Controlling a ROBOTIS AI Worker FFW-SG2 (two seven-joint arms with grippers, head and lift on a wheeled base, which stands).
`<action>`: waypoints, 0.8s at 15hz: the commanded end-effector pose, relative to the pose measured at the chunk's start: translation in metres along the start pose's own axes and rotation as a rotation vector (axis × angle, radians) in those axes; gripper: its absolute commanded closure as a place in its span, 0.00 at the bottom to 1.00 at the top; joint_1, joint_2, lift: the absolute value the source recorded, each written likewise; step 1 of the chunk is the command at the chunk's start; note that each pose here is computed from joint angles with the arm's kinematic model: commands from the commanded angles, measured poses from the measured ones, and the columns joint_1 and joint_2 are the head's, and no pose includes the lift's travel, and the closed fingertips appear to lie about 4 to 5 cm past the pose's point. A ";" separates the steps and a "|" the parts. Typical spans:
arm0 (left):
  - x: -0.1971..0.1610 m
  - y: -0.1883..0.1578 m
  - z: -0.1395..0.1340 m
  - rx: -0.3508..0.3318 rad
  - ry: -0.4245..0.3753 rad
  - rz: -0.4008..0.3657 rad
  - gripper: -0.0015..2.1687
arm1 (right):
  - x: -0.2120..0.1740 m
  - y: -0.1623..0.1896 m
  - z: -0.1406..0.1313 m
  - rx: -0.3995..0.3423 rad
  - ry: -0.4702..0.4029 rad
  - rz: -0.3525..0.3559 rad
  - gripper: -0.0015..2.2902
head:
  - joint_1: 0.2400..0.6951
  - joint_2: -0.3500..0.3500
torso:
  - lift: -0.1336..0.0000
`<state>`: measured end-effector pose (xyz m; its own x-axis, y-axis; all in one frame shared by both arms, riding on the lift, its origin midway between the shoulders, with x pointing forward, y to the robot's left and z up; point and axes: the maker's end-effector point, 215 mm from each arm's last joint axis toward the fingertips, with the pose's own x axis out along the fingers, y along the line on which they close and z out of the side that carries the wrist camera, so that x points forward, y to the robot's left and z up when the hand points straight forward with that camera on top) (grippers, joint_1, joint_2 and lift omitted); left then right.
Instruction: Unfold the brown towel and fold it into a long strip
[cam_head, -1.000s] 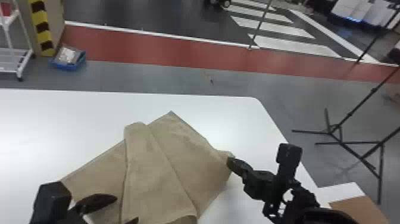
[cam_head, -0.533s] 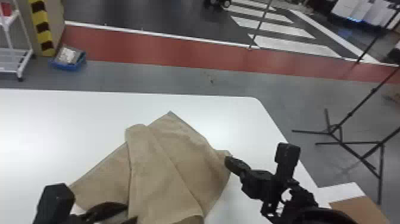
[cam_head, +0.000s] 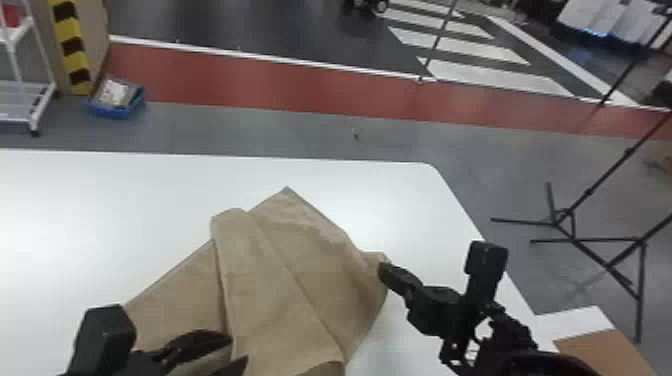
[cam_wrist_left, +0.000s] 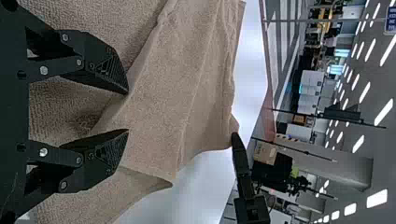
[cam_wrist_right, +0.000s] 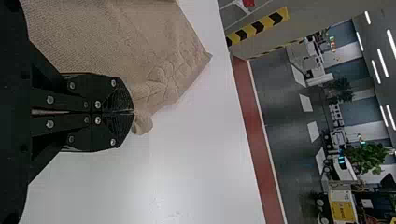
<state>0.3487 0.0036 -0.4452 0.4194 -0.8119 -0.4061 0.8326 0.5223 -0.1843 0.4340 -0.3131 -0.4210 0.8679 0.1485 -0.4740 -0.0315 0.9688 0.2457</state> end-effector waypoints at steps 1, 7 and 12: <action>0.000 0.002 -0.006 -0.003 0.019 0.012 0.32 | 0.001 0.005 0.001 0.003 -0.003 0.011 0.76 | 1.00 0.00 | 0.08; -0.012 0.043 -0.034 0.000 0.110 0.164 0.67 | 0.000 0.019 0.009 0.011 -0.020 0.051 0.76 | 1.00 0.00 | 0.08; -0.057 0.106 -0.005 -0.026 0.029 0.345 0.87 | -0.005 0.025 0.012 0.024 -0.031 0.072 0.76 | 1.00 0.04 | 0.08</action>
<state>0.3988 0.0863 -0.4581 0.6257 -0.6047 -0.4927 0.6652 0.7436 -0.0678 0.4345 -0.2967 -0.4039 0.8790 0.2000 -0.4329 -0.0743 0.9542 0.2899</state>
